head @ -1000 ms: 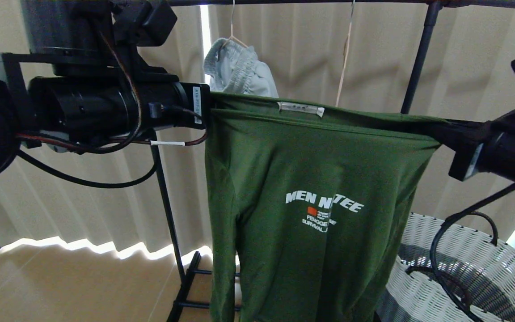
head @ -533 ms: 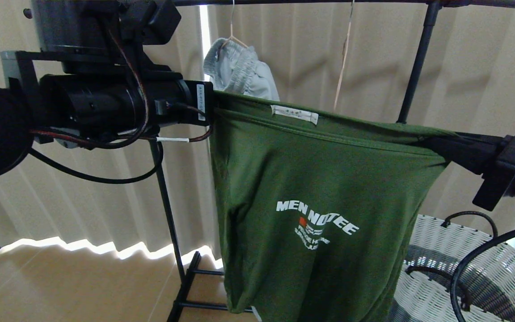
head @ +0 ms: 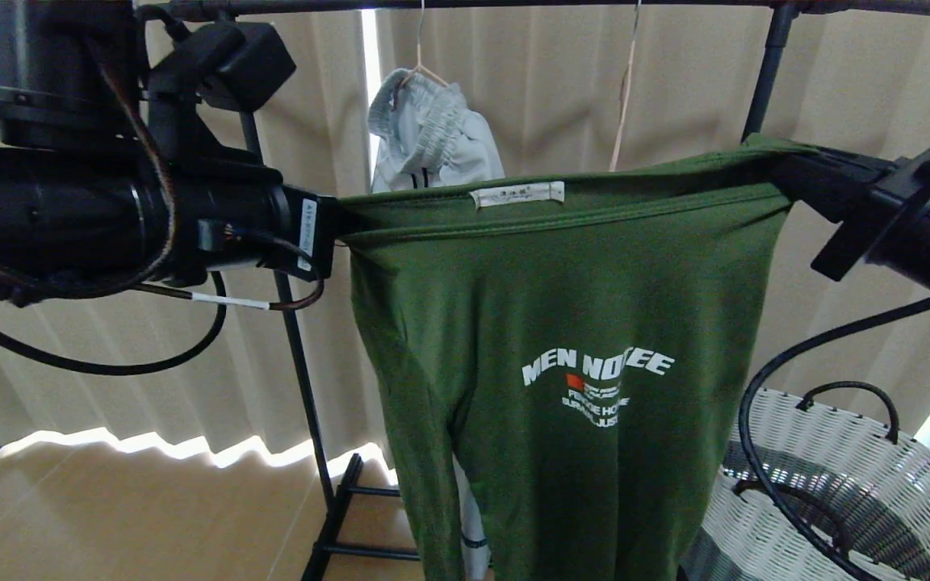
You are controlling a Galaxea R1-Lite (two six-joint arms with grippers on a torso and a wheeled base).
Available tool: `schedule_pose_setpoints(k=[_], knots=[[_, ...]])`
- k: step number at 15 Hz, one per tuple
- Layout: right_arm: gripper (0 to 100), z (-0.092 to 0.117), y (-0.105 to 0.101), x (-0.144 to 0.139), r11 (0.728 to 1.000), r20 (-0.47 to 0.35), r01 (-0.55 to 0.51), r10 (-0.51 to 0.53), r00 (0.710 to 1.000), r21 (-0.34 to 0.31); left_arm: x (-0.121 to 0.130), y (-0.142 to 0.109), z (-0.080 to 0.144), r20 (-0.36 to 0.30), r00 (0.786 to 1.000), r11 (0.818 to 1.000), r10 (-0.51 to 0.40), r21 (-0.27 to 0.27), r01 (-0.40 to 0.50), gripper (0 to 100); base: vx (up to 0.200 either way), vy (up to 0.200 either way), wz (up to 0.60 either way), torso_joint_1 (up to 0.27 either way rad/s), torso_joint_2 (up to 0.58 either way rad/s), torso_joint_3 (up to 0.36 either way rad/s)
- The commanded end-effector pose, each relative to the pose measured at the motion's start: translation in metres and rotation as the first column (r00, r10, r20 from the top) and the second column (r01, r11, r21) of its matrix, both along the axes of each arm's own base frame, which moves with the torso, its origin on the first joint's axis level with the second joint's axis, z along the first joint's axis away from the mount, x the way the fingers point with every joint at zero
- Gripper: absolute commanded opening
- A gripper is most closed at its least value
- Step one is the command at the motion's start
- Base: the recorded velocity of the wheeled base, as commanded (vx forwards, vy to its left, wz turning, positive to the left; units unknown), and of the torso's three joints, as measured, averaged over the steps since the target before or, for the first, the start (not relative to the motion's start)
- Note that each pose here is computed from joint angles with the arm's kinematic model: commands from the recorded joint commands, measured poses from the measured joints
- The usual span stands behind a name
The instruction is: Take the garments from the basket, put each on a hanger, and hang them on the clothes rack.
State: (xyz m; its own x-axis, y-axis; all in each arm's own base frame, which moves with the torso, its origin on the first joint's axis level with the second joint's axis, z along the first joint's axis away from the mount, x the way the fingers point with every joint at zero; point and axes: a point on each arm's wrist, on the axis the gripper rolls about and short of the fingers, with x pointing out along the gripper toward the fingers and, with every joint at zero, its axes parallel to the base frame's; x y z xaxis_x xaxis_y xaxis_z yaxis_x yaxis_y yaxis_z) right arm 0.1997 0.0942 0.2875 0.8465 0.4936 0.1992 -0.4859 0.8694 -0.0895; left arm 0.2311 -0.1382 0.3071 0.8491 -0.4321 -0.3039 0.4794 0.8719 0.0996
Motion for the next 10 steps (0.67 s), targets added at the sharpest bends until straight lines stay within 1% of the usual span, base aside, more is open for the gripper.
schedule_pose_setpoints(k=[1, 2, 3, 4, 5, 7, 9, 10], knots=[[0, -0.011, 0.013, 0.029, 1.0, -0.008, -0.005, 0.005, 1.0, -0.003, -0.027, 0.013, 0.017, 0.048, 0.996, 0.996, -0.076, -0.049, 0.078, 0, 0.0, 0.0, 0.0, 0.0, 0.0, 0.0], [0, -0.01, 0.014, 0.031, 1.0, 0.001, -0.005, 0.005, 1.0, 0.001, -0.03, 0.014, 0.018, 0.05, 0.994, 0.994, -0.093, -0.055, 0.096, 0, 0.0, 0.0, 0.0, 0.0, 0.0, 0.0], [0, -0.005, 0.019, 0.04, 1.0, 0.023, -0.007, 0.007, 1.0, 0.014, -0.04, 0.019, 0.024, 0.068, 0.983, 0.981, -0.17, -0.082, 0.175, 0, 0.0, 0.0, 0.0, 0.0, 0.0, 0.0], [0, -0.005, 0.019, 0.04, 1.0, 0.023, -0.007, 0.007, 1.0, 0.014, -0.04, 0.019, 0.024, 0.068, 0.983, 0.981, -0.17, -0.082, 0.175, 0, 0.0, 0.0, 0.0, 0.0, 0.0, 0.0], [0, -0.003, 0.021, 0.047, 1.0, 0.029, -0.007, 0.007, 1.0, 0.016, -0.046, 0.019, 0.027, 0.079, 0.976, 0.974, -0.202, -0.091, 0.209, 0, 0.0, 0.0, 0.0, 0.0, 0.0, 0.0], [0, -0.003, 0.024, 0.051, 1.0, 0.029, -0.007, 0.007, 1.0, 0.016, -0.048, 0.017, 0.028, 0.085, 0.973, 0.97, -0.215, -0.093, 0.223, 0, 0.0, 0.0, 0.0, 0.0, 0.0, 0.0], [0, -0.004, 0.023, 0.05, 1.0, 0.024, -0.004, 0.004, 1.0, 0.015, -0.046, 0.015, 0.027, 0.087, 0.973, 0.97, -0.215, -0.092, 0.223, 0, 0.0, 0.0, 0.0, 0.0, 0.0, 0.0], [0, -0.003, 0.018, 0.05, 1.0, 0.022, 0.016, -0.016, 1.0, 0.012, -0.043, 0.014, 0.03, 0.109, 0.972, 0.971, -0.21, -0.093, 0.22, 0, 0.0, 0.0, 0.0, 0.0, 0.0, 0.0]])
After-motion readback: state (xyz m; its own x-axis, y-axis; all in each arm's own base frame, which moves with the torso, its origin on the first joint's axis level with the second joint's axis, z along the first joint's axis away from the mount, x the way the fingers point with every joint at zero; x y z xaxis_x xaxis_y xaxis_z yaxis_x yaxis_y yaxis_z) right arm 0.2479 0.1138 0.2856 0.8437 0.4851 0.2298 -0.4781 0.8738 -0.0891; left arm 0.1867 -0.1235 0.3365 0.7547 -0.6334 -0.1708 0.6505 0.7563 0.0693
